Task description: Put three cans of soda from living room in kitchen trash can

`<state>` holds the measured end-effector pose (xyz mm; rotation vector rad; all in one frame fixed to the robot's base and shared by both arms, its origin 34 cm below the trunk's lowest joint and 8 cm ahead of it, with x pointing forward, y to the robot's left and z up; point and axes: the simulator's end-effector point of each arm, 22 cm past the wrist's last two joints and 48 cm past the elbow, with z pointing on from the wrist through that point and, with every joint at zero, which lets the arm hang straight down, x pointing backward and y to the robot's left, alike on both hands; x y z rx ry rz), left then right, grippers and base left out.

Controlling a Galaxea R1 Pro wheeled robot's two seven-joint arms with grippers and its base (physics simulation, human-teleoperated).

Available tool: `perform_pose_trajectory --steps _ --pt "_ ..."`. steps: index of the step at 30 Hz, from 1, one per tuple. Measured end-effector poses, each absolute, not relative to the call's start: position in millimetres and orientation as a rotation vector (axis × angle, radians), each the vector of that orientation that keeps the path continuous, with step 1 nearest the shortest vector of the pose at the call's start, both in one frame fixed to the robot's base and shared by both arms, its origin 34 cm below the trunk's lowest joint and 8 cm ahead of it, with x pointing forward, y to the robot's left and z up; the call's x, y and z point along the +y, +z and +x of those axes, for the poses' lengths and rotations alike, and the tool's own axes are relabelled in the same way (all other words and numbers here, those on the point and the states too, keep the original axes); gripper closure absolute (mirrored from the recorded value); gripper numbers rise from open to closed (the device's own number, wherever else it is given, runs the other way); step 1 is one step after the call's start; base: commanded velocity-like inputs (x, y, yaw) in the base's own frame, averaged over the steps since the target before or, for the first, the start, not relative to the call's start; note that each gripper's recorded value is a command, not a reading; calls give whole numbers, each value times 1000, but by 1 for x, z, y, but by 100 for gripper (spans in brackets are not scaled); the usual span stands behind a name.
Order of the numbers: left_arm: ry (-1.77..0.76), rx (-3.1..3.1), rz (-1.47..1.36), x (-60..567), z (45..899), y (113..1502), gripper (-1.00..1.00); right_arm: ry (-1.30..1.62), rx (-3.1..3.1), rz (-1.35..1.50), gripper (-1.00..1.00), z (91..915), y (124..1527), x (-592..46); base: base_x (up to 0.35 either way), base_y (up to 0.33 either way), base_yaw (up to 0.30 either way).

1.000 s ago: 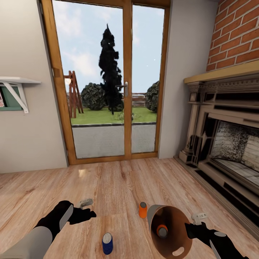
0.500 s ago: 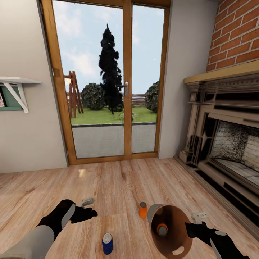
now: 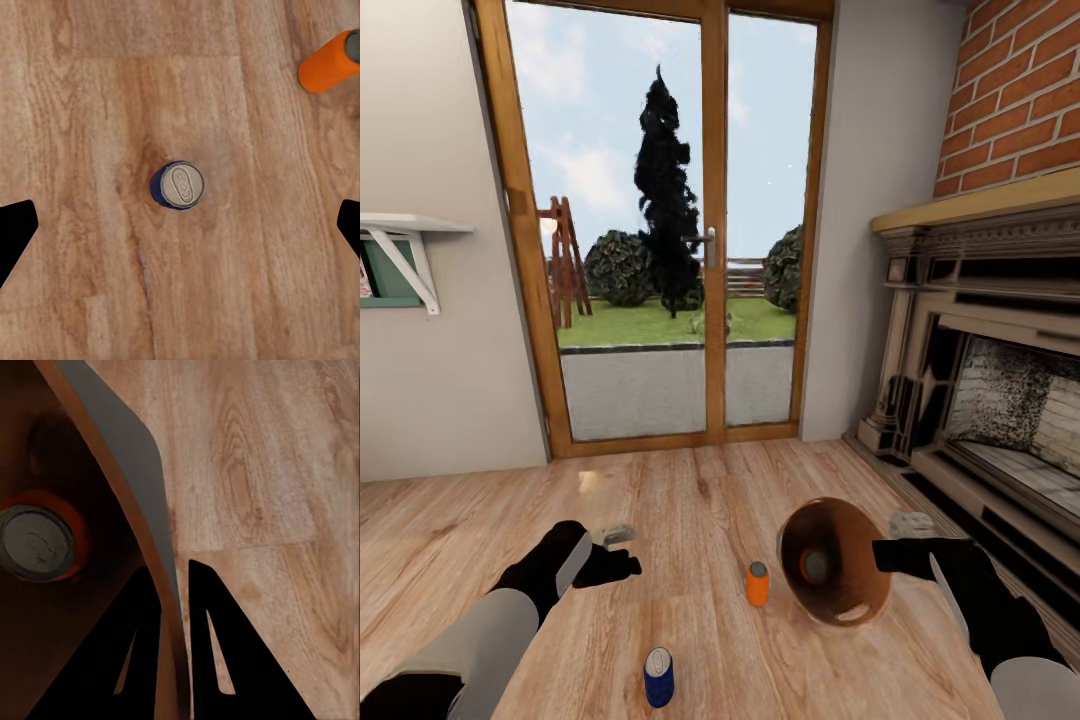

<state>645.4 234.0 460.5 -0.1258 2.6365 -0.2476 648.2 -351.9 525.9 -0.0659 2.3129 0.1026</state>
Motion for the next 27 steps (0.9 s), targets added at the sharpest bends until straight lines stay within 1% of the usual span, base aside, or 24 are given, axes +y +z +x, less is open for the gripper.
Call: perform_pose_trajectory --steps 4,10,27 --pt "-204 2640 -114 222 646 458 -100 116 2295 -53 100 658 541 -351 0 0 0" --pt "-156 2628 -116 221 648 450 -100 110 2295 -73 100 657 531 -346 0 0 0" --pt "-155 2677 -118 211 647 412 -100 103 2371 -123 100 658 488 -332 0 0 0"
